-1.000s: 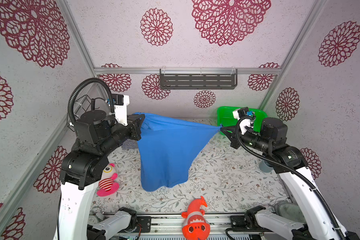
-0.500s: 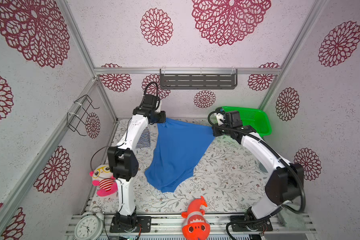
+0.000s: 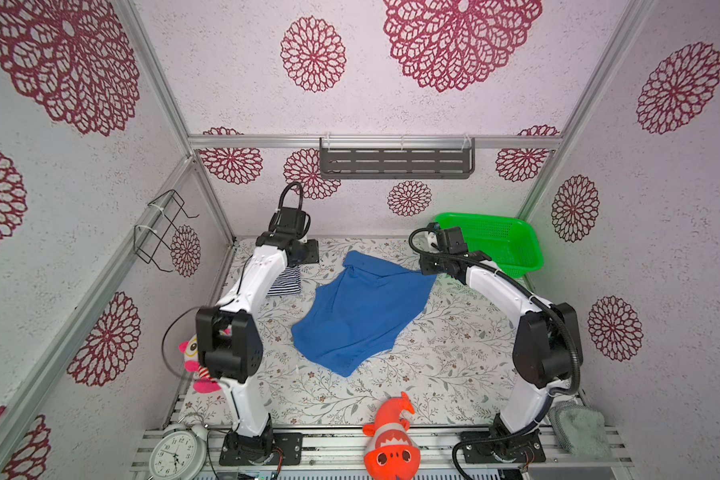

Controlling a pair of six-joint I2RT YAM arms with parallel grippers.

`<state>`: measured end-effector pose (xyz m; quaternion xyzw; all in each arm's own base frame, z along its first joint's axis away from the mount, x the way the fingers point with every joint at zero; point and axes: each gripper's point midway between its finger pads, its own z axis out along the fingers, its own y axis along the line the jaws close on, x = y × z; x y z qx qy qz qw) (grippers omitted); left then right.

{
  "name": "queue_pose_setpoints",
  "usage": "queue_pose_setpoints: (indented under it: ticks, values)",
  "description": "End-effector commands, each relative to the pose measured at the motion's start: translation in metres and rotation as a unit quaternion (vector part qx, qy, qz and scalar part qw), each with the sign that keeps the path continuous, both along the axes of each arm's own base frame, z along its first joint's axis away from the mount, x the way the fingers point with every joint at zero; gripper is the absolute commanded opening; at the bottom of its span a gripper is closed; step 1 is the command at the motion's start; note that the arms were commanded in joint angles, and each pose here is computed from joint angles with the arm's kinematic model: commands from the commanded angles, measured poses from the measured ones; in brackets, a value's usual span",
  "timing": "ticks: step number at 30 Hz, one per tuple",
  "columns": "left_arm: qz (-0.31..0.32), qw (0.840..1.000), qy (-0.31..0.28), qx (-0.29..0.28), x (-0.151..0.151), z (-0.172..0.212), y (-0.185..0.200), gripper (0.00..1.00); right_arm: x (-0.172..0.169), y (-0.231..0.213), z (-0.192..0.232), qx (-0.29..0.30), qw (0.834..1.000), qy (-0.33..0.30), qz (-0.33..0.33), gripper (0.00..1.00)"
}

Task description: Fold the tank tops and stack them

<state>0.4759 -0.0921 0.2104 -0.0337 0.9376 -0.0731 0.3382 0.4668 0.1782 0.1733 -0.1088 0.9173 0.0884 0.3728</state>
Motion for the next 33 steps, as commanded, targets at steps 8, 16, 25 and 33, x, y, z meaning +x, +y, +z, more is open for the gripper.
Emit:
queue_pose_setpoints:
  ticks: [8,16,25,33]
  values:
    - [0.015,0.99,0.101,-0.099,-0.02,-0.107,-0.055,0.41,0.0,0.037,-0.091,0.052,0.995,0.079,0.028,0.3]
    - [0.018,0.984,0.153,-0.095,-0.003,-0.178,-0.068,0.34,-0.014,0.0,-0.138,-0.014,0.993,0.106,-0.044,0.27]
    - [-0.013,0.986,0.157,-0.057,0.058,-0.206,-0.081,0.32,-0.106,-0.024,-0.166,0.004,0.978,0.176,-0.115,0.27]
    - [-0.085,0.99,0.093,-0.057,0.113,-0.175,-0.108,0.33,-0.171,0.027,-0.115,0.123,0.969,0.195,-0.087,0.29]
